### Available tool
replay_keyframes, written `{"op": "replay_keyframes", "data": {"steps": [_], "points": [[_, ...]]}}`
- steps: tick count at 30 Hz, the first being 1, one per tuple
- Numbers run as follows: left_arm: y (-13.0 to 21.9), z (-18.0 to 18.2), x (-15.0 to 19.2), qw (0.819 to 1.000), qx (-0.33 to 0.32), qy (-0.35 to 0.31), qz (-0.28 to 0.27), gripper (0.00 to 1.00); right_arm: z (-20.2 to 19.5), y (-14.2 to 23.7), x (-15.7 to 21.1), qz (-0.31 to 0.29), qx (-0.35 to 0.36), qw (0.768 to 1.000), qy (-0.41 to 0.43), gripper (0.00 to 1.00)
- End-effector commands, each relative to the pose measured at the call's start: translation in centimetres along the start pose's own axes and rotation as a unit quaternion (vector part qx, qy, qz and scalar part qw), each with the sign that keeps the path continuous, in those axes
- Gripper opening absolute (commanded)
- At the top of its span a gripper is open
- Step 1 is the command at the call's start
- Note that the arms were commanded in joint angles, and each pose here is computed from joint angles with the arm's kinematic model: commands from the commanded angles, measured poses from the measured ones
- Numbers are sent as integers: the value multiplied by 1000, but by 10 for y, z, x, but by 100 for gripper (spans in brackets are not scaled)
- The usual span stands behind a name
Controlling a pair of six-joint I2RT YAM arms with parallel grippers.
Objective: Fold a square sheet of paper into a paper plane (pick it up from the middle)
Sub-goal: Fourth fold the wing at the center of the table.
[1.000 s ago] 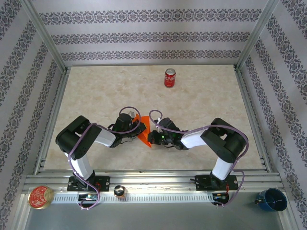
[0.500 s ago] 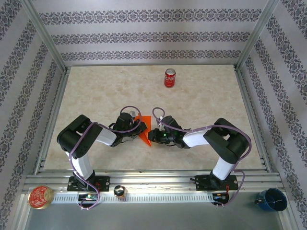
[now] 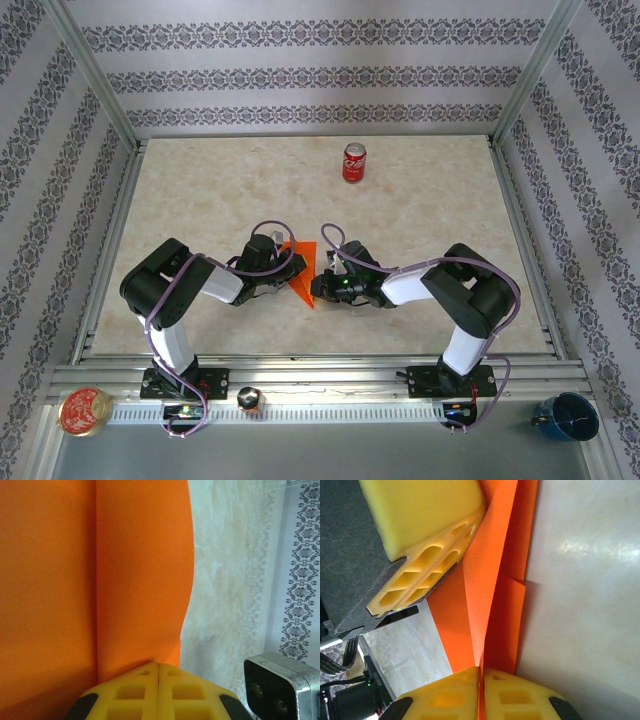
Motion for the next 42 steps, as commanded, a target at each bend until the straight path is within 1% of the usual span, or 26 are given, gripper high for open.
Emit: {"op": "replay_keyframes", "data": {"steps": [1,3,5,6,8,11,13,18,23,26,32,34,38,41,42], "points": [[-2,17,2,999,-33,18,6,0,-7,-3,7,21,-3,1000,-11,12],[-3,18,2,999,-34,19,5,0,-7,-3,8,24,-6,1000,-11,12],[-3,17,2,999,-34,20,6,0,-8,-4,9,24,-6,1000,-13,3],[-3,18,2,999,-34,20,6,0,-8,-4,9,24,-10,1000,-13,3],[-2,18,2,999,-35,21,4,0,-7,-3,9,27,-13,999,-16,7],[-2,20,2,999,-38,24,4,0,-8,-2,11,31,-13,999,-18,6],[-2,20,2,999,-37,26,2,0,-9,-2,14,41,-18,999,-23,10],[-1,22,3,999,-41,28,1,0,-6,1,18,47,-29,998,-24,11],[-1,24,4,999,-45,29,3,0,-11,2,23,55,-25,998,-33,12],[-1,24,4,998,-47,29,3,0,-12,3,25,56,-22,998,-33,12],[-1,24,4,998,-48,29,3,0,-12,4,26,62,-20,998,-28,6],[0,24,4,998,-48,30,3,0,-12,2,27,70,-24,997,-31,12],[0,23,3,998,-49,29,3,0,-7,6,26,66,-34,997,-28,16],[0,24,4,998,-51,28,5,0,-2,18,20,36,-33,999,-24,25],[0,24,4,998,-50,28,4,0,1,24,16,18,-31,999,-22,26]]}}
Point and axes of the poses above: each hand's point on the last joint's axis, 136 mm out from that joint toward the fingers, its own y axis back along the fingers, its own z axis along the line the jaws close on, x = y × z, the point moved 8 cm from there along y, back along the fingers, and after that the axes turned 3 degrees about y, right-handed, at the moved point
